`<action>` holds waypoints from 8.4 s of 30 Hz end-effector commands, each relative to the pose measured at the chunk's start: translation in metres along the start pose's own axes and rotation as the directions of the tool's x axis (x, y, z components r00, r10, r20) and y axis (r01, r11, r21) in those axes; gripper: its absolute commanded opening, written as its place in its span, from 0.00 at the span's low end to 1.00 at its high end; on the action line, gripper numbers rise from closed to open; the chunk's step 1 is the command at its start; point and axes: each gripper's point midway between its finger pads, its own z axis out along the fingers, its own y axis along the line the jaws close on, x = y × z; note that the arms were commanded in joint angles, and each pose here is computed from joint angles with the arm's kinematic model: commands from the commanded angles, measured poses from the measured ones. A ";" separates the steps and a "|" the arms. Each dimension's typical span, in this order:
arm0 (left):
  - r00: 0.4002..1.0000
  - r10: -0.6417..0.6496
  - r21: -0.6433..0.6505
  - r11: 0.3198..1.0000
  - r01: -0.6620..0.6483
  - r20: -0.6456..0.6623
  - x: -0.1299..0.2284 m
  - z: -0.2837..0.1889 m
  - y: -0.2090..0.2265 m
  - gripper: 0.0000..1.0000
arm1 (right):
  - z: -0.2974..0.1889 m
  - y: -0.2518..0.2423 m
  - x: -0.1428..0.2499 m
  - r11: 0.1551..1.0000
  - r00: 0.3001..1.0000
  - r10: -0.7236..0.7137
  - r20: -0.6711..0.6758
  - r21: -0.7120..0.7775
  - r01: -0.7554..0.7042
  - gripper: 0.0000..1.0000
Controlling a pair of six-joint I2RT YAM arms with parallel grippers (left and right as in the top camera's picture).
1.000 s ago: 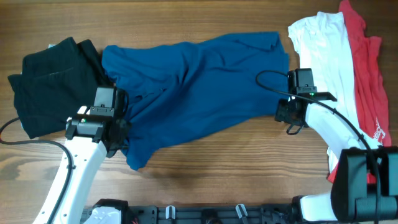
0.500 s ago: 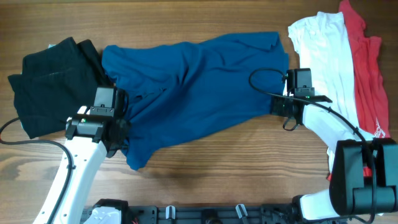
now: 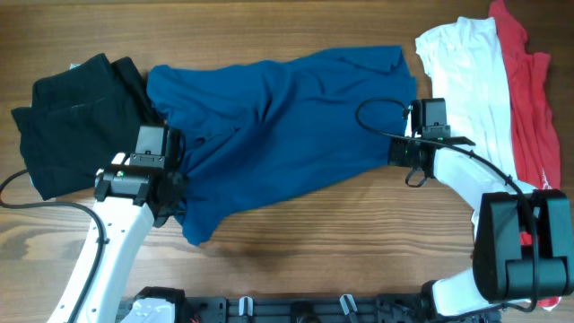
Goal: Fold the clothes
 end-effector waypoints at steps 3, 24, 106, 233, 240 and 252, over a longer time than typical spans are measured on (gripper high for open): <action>1.000 0.010 -0.021 1.000 -0.010 0.028 -0.006 0.001 0.004 0.05 | -0.001 -0.009 0.047 0.998 0.979 0.047 -0.199 0.044 -0.039 0.04; 0.926 0.179 0.359 0.884 -0.301 0.333 -0.060 -0.158 -0.036 0.04 | -0.251 0.006 -0.033 0.982 0.972 0.144 0.188 -0.153 -0.116 0.04; 0.685 0.524 0.046 0.810 -0.585 -0.507 0.001 -0.024 -0.050 0.04 | -0.148 -0.060 -0.040 0.987 0.863 0.141 -0.486 0.134 -0.086 0.04; 0.592 0.614 0.135 0.745 -0.654 -0.523 0.007 -0.030 -0.115 0.04 | -0.147 -0.044 -0.080 0.993 0.938 0.113 -0.326 0.004 -0.119 0.04; 0.615 0.559 0.046 0.760 -0.648 -0.556 0.023 -0.001 -0.076 0.04 | -0.107 -0.045 -0.007 0.990 0.838 0.140 -0.527 0.044 -0.137 0.04; 0.906 0.312 -0.068 0.937 -0.344 -0.285 -0.015 -0.007 -0.001 0.04 | -0.084 -0.083 0.056 0.897 0.761 0.441 -0.476 0.259 -0.357 0.04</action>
